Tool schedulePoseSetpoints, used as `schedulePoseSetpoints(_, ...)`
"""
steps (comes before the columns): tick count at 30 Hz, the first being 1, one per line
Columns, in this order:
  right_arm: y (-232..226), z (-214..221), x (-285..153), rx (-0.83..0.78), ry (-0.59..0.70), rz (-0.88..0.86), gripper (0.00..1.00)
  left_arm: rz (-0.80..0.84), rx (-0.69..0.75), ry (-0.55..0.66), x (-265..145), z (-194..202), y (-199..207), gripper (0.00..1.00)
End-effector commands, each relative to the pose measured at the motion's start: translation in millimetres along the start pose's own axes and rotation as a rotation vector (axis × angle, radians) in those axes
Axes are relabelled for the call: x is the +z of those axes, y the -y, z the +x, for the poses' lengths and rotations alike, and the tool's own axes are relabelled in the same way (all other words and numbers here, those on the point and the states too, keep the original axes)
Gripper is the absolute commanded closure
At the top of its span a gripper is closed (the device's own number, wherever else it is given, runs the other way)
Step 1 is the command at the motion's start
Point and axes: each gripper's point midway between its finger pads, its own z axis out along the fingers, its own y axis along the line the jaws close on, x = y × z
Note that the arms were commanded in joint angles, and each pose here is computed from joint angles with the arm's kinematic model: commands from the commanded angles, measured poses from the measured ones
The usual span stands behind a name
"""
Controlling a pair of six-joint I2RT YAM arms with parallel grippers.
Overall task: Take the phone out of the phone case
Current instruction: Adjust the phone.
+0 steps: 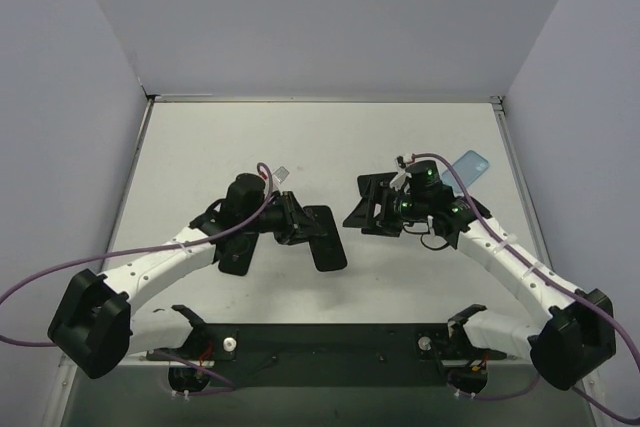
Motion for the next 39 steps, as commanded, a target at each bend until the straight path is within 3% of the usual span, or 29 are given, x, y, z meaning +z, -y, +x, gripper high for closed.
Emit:
schedulePoseSetpoints(1, 7.2, -4.3, -24.8, -0.116, 0.118, 0.192, 0.41, -0.187, -0.038, 0.094, -9.3, -20.6, -8.9, 1.00)
schedulePoseSetpoints(8, -9.6, 6.9, -31.9, -0.451, 0.272, 0.455, 0.41, -0.443, -0.045, 0.107, -13.6, -36.6, -17.5, 1.00)
schedulePoseSetpoints(17, -49.2, 27.8, 2.8, -0.717, 0.357, 0.570, 0.42, -0.587, -0.108, 0.114, -18.0, -38.9, -26.9, 1.00)
schedulePoseSetpoints(21, -66.8, 32.2, 22.8, -0.779, 0.369, 0.545, 0.42, -0.707, -0.131, 0.077, -25.6, -33.9, -37.8, 1.00)
schedulePoseSetpoints(30, -58.9, 41.0, 66.8, -0.836, 0.299, 0.642, 0.43, -0.744, -0.145, 0.081, -32.2, -32.5, -37.6, 1.00)
schedulePoseSetpoints(36, -38.3, 47.1, 76.6, -0.816, 0.270, 0.735, 0.60, -0.757, -0.152, 0.086, -37.6, -30.2, -38.8, 1.00)
schedulePoseSetpoints(38, -34.2, 47.1, 76.2, -0.814, 0.273, 0.759, 0.69, -0.752, -0.149, 0.078, -36.2, -28.7, -39.6, 1.00)
schedulePoseSetpoints(39, -33.6, 46.9, 76.2, -0.798, 0.281, 0.765, 0.80, -0.755, -0.153, 0.076, -36.3, -28.5, -40.7, 1.00)
